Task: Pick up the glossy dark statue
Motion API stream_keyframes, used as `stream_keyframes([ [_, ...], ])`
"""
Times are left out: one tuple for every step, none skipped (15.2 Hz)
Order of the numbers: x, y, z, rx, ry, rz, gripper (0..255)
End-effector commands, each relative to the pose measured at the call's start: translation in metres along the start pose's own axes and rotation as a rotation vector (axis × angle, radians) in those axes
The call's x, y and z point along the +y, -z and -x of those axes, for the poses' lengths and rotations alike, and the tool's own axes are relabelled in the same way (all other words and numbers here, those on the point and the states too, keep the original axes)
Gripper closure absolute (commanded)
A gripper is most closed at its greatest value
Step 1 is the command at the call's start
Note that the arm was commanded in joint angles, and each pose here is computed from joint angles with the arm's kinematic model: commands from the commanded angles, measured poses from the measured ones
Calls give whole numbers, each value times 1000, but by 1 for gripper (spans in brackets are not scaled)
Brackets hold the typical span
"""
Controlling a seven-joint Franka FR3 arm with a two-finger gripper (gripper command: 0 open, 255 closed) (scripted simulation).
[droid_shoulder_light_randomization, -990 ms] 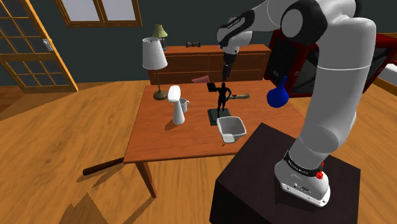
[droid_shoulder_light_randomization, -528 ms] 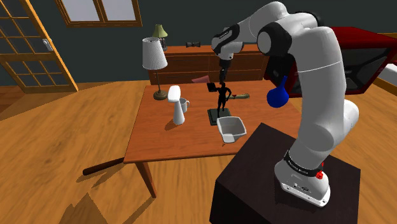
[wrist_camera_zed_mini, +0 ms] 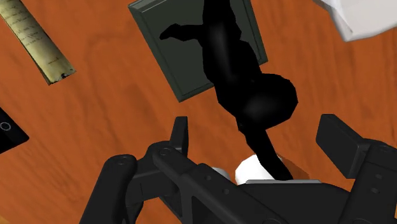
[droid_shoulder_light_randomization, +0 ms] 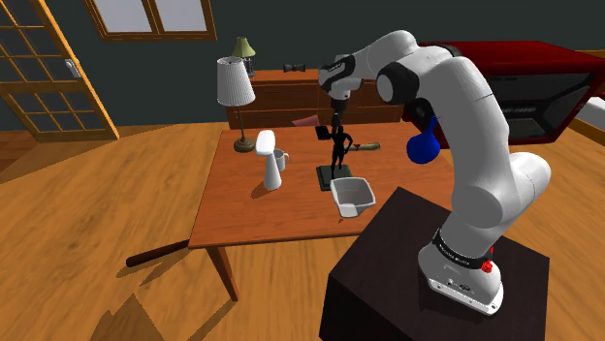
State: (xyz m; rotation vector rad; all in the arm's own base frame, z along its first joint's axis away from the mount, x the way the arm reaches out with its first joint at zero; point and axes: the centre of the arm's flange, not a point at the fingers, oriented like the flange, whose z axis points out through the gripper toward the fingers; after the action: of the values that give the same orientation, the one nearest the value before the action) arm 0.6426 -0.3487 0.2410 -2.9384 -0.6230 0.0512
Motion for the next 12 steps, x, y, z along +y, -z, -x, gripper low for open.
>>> stream_keyframes([
  [0, -10, 0, 0, 1, 0, 0],
  [1, -15, 0, 0, 1, 0, 0],
  [2, -21, 0, 0, 1, 0, 0],
  [2, -24, 0, 0, 1, 0, 0],
  [2, -24, 0, 0, 1, 0, 0],
  [3, -24, 0, 0, 1, 0, 255],
  [3, -24, 0, 0, 1, 0, 255],
  [3, -24, 0, 0, 1, 0, 255],
  [3, -24, 0, 0, 1, 0, 255],
  [3, -24, 0, 0, 1, 0, 255],
  [3, -24, 0, 0, 1, 0, 255],
  [3, -24, 0, 0, 1, 0, 255],
])
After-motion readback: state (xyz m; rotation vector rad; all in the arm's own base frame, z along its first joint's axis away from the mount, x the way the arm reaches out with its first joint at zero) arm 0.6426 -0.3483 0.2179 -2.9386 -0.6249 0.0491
